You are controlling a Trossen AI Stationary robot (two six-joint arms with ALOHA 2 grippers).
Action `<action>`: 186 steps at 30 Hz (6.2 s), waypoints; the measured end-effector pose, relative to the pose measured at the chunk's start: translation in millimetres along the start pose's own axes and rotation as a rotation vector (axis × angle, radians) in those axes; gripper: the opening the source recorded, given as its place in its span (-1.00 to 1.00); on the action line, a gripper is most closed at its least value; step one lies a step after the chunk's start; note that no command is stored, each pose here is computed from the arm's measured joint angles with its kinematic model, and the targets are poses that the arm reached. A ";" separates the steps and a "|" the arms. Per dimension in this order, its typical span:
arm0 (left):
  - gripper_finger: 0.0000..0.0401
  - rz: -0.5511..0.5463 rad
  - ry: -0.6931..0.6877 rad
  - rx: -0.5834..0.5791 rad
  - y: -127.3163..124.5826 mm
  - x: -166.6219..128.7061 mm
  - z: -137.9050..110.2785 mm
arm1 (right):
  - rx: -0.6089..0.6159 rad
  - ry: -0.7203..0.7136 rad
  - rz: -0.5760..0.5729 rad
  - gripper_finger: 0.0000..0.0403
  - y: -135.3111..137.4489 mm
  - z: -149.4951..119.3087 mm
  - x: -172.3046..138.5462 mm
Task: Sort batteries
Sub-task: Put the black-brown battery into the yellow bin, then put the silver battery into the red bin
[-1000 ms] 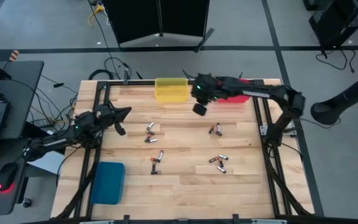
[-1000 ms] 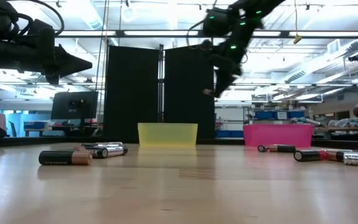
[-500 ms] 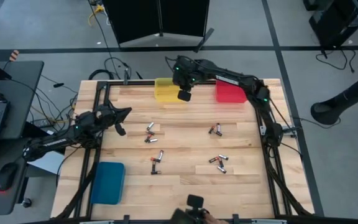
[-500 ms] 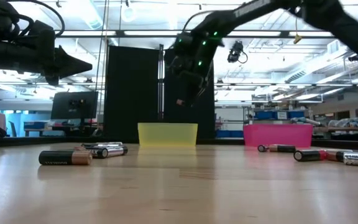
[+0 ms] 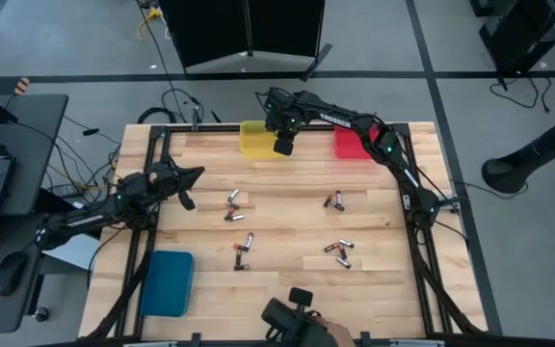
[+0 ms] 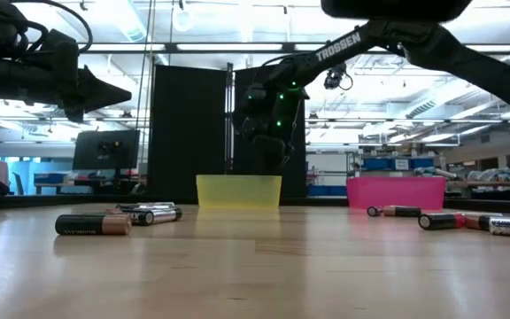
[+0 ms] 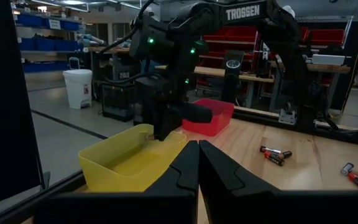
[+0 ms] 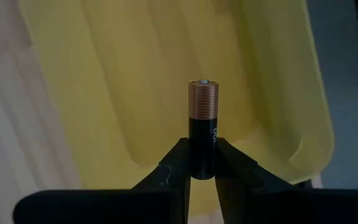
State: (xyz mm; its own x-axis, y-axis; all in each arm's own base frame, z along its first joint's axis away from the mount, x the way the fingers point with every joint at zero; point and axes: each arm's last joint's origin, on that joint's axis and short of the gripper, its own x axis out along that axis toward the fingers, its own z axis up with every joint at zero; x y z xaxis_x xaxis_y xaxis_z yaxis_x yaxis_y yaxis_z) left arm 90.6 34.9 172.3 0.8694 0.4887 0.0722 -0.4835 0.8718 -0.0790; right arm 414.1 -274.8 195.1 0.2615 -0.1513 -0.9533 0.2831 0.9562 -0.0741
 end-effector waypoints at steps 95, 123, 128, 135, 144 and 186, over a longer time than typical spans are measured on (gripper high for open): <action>-0.92 -0.074 0.378 -0.077 -7.5 21.8 -10.4 | 0.138 -0.474 0.030 -0.97 192.0 -171.3 -81.7; -0.66 0.023 0.909 -0.136 -24.1 101.9 -28.6 | 0.235 -0.469 0.018 -0.96 199.5 -191.5 -84.0; -0.38 0.039 0.961 -0.154 -24.8 107.1 -38.4 | 0.233 -0.468 0.018 -0.96 199.5 -191.5 -84.0; -0.20 0.044 0.994 -0.150 -25.1 112.4 -51.6 | 0.228 -0.470 0.003 -0.96 199.8 -191.8 -83.9; -0.23 0.084 1.030 -0.126 -24.1 115.2 -63.0 | 0.215 -0.471 0.000 -0.96 203.6 -192.6 -84.4; -0.76 -0.548 -0.003 -0.022 -54.0 172.7 37.4 | 0.106 -1.385 0.219 -0.56 196.9 -169.0 -118.9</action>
State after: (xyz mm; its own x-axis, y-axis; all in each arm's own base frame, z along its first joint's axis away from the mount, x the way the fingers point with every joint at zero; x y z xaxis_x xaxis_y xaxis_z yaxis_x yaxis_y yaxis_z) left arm 263.1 73.5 226.2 0.9931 -0.0371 0.1112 0.0429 0.9978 -0.0499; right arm 282.8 -26.2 244.3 0.9757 -0.1834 0.1199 0.1694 0.9785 0.1176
